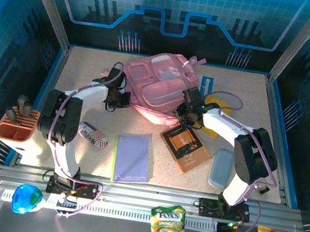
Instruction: Pack the student bag
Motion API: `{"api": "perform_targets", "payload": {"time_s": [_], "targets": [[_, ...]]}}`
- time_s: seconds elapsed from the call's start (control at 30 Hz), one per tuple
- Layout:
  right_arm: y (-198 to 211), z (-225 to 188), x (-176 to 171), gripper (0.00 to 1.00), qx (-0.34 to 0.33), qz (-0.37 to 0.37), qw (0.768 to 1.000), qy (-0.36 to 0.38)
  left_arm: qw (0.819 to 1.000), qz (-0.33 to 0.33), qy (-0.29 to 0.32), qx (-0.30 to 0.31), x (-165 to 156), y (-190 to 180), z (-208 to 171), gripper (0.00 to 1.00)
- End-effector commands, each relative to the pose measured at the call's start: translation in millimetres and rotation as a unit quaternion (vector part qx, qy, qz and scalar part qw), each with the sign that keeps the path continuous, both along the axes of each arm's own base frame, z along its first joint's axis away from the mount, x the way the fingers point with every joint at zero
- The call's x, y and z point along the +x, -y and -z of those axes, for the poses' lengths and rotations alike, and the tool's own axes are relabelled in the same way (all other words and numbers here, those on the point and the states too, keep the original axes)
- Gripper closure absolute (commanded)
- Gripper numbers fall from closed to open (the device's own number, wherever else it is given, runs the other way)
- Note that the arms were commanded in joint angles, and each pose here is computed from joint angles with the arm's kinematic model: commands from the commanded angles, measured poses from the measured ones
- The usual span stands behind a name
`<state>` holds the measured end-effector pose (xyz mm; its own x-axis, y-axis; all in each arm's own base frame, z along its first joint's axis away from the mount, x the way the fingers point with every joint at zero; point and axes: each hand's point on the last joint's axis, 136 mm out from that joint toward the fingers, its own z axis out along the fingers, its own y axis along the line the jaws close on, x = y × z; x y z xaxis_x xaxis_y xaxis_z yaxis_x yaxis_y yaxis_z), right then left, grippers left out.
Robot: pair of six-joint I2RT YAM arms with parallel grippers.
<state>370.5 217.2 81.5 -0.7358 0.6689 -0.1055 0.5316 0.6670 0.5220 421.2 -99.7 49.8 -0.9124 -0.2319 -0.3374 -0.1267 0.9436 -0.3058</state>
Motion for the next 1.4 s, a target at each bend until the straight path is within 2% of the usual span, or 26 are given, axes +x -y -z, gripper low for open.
{"api": "perform_targets", "payload": {"time_s": [0.0,0.1,0.13,0.3,0.53,0.6,0.67,0.73,0.83,0.93,1.03,1.17,1.33,1.37], "targets": [[3,-22,13,0.77,0.007,-0.01,0.999,0.039,0.999,-0.046,0.02,0.017,26,-34,-7,1.0],[-6,-27,17,0.77,0.013,-0.032,0.998,0.044,0.998,-0.058,0.03,0.01,34,-43,-11,1.0],[-10,-28,18,0.77,0.016,-0.041,0.998,0.047,0.998,-0.06,0.032,0.008,34,-44,-13,0.97],[-42,-32,24,0.77,0.037,-0.092,0.993,0.057,0.995,-0.085,0.042,0.004,21,-51,-27,0.63],[-107,-26,27,0.74,0.052,-0.163,0.984,0.053,0.988,-0.136,0.073,0.002,-14,-63,-60,0.43],[-120,-22,29,0.69,0.045,-0.182,0.981,0.048,0.988,-0.136,0.076,-0.006,-22,-61,-67,0.4],[-126,-20,31,0.55,0.033,-0.199,0.978,0.049,0.989,-0.127,0.075,-0.021,-29,-56,-72,0.38],[-119,-20,31,0.37,0.0,-0.21,0.977,0.044,0.989,-0.118,0.074,-0.039,-34,-48,-76,0.37],[-94,-30,25,0.19,-0.054,-0.226,0.971,0.063,0.99,-0.101,0.071,-0.065,-43,-34,-81,0.32],[-62,-48,13,0.09,-0.106,-0.251,0.957,0.102,0.991,-0.082,0.065,-0.084,-51,-12,-83,0.27],[-30,-53,-2,0.01,-0.143,-0.281,0.94,0.133,0.992,-0.044,0.053,-0.107,-56,25,-83,0.25],[14,-43,-20,0.0,-0.154,-0.276,0.938,0.141,0.99,-0.021,0.034,-0.138,-66,76,-79,0.23],[40,-25,-35,0.0,-0.136,-0.286,0.94,0.123,0.983,-0.035,0.016,-0.178,-79,125,-70,0.21],[44,-21,-37,0.04,-0.132,-0.285,0.943,0.112,0.982,-0.034,0.014,-0.188,-82,136,-68,0.16]]}}
